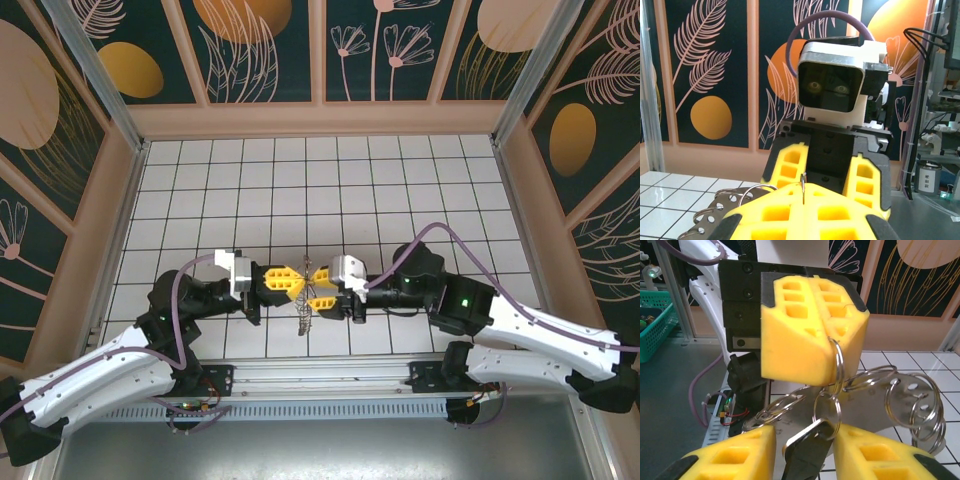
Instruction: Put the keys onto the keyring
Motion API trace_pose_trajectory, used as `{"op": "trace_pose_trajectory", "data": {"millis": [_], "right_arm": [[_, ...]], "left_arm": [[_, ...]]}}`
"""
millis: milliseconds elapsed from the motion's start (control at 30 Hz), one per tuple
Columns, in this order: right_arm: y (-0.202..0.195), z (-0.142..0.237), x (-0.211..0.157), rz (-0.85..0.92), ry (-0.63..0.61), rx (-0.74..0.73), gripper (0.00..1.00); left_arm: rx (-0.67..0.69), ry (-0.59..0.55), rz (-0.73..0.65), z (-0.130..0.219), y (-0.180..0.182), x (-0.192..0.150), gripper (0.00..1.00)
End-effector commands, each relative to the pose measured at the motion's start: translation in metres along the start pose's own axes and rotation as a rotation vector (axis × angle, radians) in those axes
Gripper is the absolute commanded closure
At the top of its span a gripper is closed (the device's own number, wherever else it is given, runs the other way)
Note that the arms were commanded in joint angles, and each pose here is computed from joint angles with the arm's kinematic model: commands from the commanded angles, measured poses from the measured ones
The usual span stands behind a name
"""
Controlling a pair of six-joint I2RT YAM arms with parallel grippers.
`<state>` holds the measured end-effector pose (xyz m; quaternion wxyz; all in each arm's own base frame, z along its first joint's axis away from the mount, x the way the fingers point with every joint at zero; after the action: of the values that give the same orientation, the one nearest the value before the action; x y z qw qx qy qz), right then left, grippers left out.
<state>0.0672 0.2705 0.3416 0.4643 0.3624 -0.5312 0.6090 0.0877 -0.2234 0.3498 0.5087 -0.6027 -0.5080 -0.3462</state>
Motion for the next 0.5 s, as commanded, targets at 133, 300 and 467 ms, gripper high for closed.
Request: {"op": "trace_pose_trajectory", "data": {"millis": [133,300,467], "right_arm": [[-0.01,0.027,0.016,0.008,-0.036,-0.124,0.64],[-0.012,0.026,0.02,0.031,-0.036,-0.128,0.65],[-0.012,0.014,0.02,0.053,-0.044,-0.097,0.68]], "left_arm": [[0.037,0.02,-0.089,-0.001,-0.005,0.019,1.0],[0.042,0.069,-0.097,0.001,-0.007,0.018,1.0],[0.009,0.099,-0.083,-0.001,-0.009,0.013,1.0]]}}
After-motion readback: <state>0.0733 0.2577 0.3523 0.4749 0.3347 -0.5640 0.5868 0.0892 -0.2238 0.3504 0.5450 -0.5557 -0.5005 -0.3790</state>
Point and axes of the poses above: each hand's point on the last joint's axis, 136 mm out from that joint toward the fingers, its own z axis back along the fingers, its own y axis along the line the jaws close on, x = y × z, the point moved 5 cm from there along z, back along the fingers, and after that the axes turned 12 degrees about z, right-handed, at the moved point
